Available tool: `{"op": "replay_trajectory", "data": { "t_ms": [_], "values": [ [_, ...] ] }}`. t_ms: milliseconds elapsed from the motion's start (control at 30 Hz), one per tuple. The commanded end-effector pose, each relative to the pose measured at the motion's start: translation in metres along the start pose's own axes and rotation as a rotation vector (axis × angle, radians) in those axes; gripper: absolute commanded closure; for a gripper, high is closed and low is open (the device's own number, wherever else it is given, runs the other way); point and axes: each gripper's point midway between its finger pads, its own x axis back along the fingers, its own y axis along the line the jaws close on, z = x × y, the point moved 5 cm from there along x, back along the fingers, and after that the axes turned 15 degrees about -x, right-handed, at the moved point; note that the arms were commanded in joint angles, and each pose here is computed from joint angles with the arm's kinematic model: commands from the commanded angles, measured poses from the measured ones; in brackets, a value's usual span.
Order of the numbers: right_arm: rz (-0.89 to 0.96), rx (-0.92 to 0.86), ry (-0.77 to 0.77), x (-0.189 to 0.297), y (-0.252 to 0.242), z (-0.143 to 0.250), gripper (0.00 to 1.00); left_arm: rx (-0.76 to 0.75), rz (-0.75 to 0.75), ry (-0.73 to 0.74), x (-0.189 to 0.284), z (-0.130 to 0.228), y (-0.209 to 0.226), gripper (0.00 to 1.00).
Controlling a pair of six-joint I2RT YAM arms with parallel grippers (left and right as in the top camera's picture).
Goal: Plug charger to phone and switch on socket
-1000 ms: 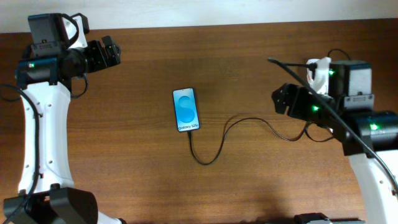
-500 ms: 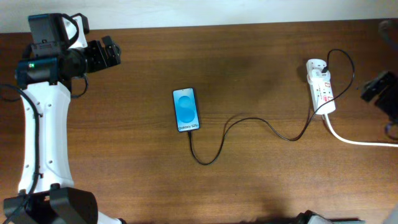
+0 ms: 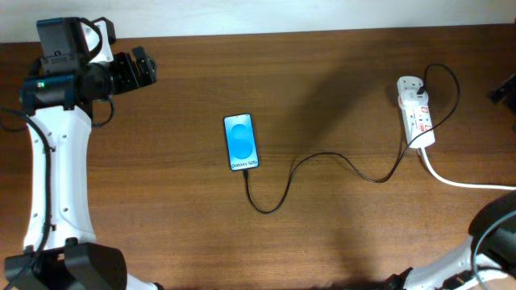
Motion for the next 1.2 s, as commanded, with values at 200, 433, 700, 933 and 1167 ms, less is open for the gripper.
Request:
{"op": "replay_trajectory", "data": {
  "t_ms": [200,433,700,933,1167],
  "values": [
    [-0.058,0.115,0.107,-0.099,0.015,0.011,0.0,-0.012,-0.01,-0.019,0.007,-0.004,0.0,0.01],
    [0.029,0.174,0.166,-0.15,0.023,0.04,0.0,-0.013,-0.01,-0.019,0.007,-0.004,0.0,0.01],
    [0.065,0.2,0.205,-0.168,0.024,0.057,0.0,-0.012,-0.01,-0.019,0.007,-0.004,0.0,0.01],
    [0.083,0.196,0.245,-0.174,0.017,0.072,0.0,-0.011,-0.01,-0.016,0.007,-0.003,0.0,0.01],
    [0.096,0.191,0.286,-0.174,0.015,0.082,0.0,-0.011,-0.01,-0.016,0.007,-0.003,0.0,0.01]
  ]
}}
